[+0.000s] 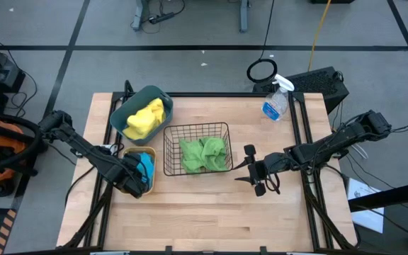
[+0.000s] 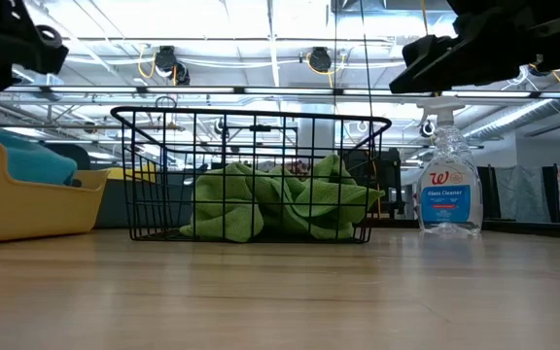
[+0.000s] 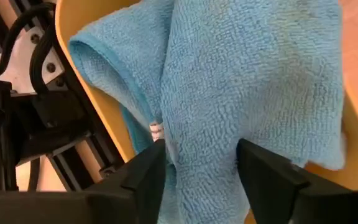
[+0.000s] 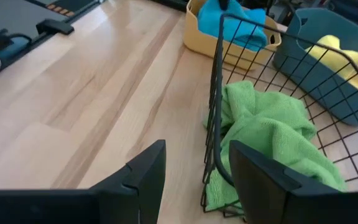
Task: Sort microfiber towel by color & place in baskets
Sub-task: Put the blue microfiber towel into the yellow bin
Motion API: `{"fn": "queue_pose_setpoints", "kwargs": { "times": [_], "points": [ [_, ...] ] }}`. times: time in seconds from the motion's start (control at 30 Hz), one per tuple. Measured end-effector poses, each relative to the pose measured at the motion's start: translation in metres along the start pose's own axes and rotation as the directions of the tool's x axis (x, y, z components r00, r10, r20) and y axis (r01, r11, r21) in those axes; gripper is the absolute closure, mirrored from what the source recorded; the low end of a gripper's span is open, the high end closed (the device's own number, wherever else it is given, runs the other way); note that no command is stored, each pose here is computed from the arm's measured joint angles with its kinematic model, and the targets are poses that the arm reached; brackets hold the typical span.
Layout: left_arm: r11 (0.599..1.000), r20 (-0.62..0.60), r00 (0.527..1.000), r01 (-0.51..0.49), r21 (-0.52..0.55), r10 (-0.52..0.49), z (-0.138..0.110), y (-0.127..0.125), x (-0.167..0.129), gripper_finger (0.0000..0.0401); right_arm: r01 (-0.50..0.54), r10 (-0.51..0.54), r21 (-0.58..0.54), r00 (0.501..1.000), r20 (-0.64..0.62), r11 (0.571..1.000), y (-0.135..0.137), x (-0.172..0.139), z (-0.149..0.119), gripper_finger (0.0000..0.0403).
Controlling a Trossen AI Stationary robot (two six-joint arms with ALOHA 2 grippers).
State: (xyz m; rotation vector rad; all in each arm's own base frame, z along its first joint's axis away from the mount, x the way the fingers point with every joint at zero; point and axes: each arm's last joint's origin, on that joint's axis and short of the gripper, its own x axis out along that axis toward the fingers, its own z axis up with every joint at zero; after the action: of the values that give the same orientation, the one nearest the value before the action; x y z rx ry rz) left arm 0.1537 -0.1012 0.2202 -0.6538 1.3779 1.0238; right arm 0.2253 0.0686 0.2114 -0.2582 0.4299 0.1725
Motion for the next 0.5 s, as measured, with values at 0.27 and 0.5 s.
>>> {"fn": "queue_pose_setpoints", "kwargs": {
  "times": [0.27, 0.5],
  "points": [
    [0.989, 0.023, 0.99, 0.135, 0.062, -0.137, 0.003, -0.01, -0.035, 0.0195, 0.0, 0.0, -0.002, 1.0, -0.009, 1.0, 0.0, 0.0, -0.001, 0.0234],
    [0.971, 0.135, 0.968, 0.192, 0.144, -0.212, 0.007, -0.013, -0.055, 0.0195, 0.001, -0.001, 0.001, 1.0, -0.006, 1.0, 0.0, 0.0, -0.001, 0.0234]
  ]
}}
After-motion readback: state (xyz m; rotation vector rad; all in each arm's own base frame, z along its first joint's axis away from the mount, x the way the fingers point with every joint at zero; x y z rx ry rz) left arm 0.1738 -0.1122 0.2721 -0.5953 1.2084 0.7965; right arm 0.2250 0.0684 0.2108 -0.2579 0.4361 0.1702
